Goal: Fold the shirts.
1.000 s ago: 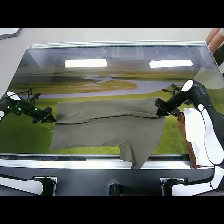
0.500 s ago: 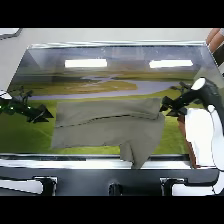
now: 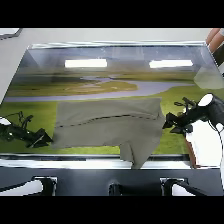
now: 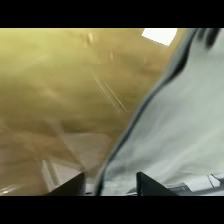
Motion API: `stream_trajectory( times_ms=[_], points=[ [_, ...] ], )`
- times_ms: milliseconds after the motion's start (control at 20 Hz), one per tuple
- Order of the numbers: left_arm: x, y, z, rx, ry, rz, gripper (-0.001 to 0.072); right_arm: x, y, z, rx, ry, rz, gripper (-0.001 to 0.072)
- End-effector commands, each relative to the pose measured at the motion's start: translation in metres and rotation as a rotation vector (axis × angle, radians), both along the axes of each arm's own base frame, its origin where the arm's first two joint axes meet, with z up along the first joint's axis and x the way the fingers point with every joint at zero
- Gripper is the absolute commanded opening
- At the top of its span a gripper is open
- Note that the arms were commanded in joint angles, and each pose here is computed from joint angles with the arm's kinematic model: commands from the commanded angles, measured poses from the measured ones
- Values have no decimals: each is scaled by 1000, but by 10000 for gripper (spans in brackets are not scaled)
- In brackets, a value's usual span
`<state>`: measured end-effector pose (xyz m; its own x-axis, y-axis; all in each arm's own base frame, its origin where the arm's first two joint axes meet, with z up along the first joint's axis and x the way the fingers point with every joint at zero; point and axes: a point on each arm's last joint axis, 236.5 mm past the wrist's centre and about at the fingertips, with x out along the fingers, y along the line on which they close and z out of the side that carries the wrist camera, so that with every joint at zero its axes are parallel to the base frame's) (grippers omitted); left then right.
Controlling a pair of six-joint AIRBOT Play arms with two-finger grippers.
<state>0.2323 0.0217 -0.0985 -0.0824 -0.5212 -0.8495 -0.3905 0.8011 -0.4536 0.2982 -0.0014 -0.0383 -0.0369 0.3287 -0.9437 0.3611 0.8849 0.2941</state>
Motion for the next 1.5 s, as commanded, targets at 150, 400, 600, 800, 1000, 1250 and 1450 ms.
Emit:
stream_trajectory(
  times_ms=[150, 400, 600, 800, 1000, 1250, 1450],
  points=[
    [-4, -8, -9, -19, -30, 27, 369, -16, 2, 8, -8, -14, 28, 487],
    [-10, -18, -10, -46, -10, 21, 303, -58, 16, -12, 23, 16, 70, 505],
    [-17, -24, -13, -60, 2, 4, 28, -67, 36, -19, 99, -2, 61, 505],
    [-21, -27, -11, -79, 1, -27, 27, -81, 57, -44, 177, -4, 36, 505],
    [-21, -26, -11, -78, -1, -28, 27, -87, 69, -60, 215, -10, -25, 496],
    [-18, -25, -13, -67, -10, -23, 28, -87, 86, -74, 236, -30, -67, 404],
    [-10, -19, -10, -50, -40, -27, 27, -80, 95, -72, 233, -59, -30, 41]
  ],
)
